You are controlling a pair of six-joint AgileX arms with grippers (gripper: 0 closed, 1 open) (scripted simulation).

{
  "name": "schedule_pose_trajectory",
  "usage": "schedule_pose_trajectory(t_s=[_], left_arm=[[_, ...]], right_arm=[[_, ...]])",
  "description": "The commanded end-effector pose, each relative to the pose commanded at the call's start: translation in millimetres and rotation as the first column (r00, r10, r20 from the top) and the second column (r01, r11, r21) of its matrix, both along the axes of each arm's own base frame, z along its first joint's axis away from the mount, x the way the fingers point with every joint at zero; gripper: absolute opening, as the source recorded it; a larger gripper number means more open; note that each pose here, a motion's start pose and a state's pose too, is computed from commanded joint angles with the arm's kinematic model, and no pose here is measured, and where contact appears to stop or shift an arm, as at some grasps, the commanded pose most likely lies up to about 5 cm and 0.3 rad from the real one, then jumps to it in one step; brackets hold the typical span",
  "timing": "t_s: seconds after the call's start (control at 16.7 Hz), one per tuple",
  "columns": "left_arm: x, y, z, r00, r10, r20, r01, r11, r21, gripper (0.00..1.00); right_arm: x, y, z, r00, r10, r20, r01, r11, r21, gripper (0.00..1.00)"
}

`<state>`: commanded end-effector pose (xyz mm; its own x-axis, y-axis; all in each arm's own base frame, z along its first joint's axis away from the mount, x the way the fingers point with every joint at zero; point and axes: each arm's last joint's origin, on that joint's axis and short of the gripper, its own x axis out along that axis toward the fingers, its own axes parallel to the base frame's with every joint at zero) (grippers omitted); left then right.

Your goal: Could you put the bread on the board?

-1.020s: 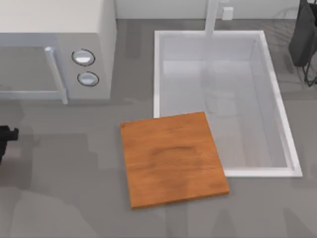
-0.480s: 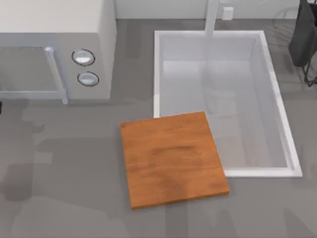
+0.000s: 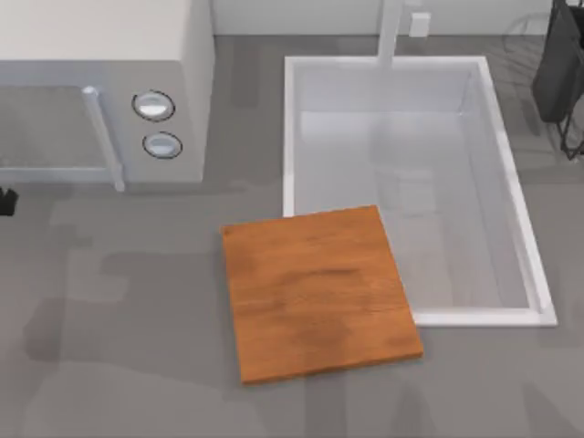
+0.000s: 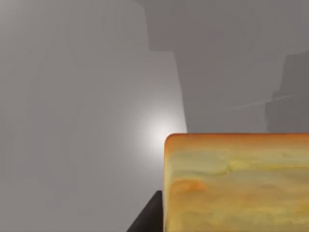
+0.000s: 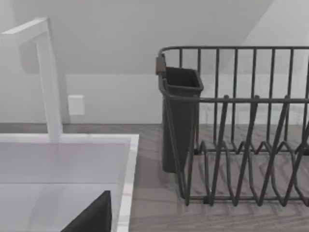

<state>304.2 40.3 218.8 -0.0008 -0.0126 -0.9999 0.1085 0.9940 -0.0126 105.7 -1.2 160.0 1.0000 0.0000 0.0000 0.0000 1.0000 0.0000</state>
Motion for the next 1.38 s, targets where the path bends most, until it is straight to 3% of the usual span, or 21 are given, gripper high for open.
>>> schedule_pose_trajectory(t_s=[0.18, 0.3, 0.36, 0.42, 0.54, 0.72, 0.9, 1.08, 1.2, 1.38], left_arm=[[3, -27, 10, 0.964, -0.267, -0.006, 0.267, 0.964, -0.019, 0.0], [6, -49, 18, 0.877, -0.48, -0.003, 0.479, 0.877, -0.034, 0.0], [7, -62, 21, 0.812, -0.584, 0.001, 0.584, 0.811, -0.041, 0.0], [8, -75, 25, 0.73, -0.684, 0.007, 0.683, 0.729, -0.047, 0.0], [10, -102, 30, 0.522, -0.853, 0.021, 0.852, 0.52, -0.056, 0.0], [13, -145, 34, 0.133, -0.99, 0.045, 0.99, 0.13, -0.057, 0.0], [16, -189, 31, -0.272, -0.96, 0.065, 0.961, -0.275, -0.041, 0.0], [19, -233, 22, -0.605, -0.793, 0.07, 0.794, -0.607, -0.014, 0.0], [20, -259, 13, -0.764, -0.642, 0.064, 0.644, -0.765, 0.004, 0.0], [20, -293, -3, -0.911, -0.409, 0.044, 0.41, -0.912, 0.02, 0.0]], right_arm=[[0, 0, 0, 1.0, 0.0, 0.0, 0.0, 1.0, 0.0, 1.0], [0, 0, 0, 1.0, 0.0, 0.0, 0.0, 1.0, 0.0, 1.0], [0, 0, 0, 1.0, 0.0, 0.0, 0.0, 1.0, 0.0, 1.0], [0, 0, 0, 1.0, 0.0, 0.0, 0.0, 1.0, 0.0, 1.0], [0, 0, 0, 1.0, 0.0, 0.0, 0.0, 1.0, 0.0, 1.0], [0, 0, 0, 1.0, 0.0, 0.0, 0.0, 1.0, 0.0, 1.0], [0, 0, 0, 1.0, 0.0, 0.0, 0.0, 1.0, 0.0, 1.0], [0, 0, 0, 1.0, 0.0, 0.0, 0.0, 1.0, 0.0, 1.0], [0, 0, 0, 1.0, 0.0, 0.0, 0.0, 1.0, 0.0, 1.0], [0, 0, 0, 1.0, 0.0, 0.0, 0.0, 1.0, 0.0, 1.0]])
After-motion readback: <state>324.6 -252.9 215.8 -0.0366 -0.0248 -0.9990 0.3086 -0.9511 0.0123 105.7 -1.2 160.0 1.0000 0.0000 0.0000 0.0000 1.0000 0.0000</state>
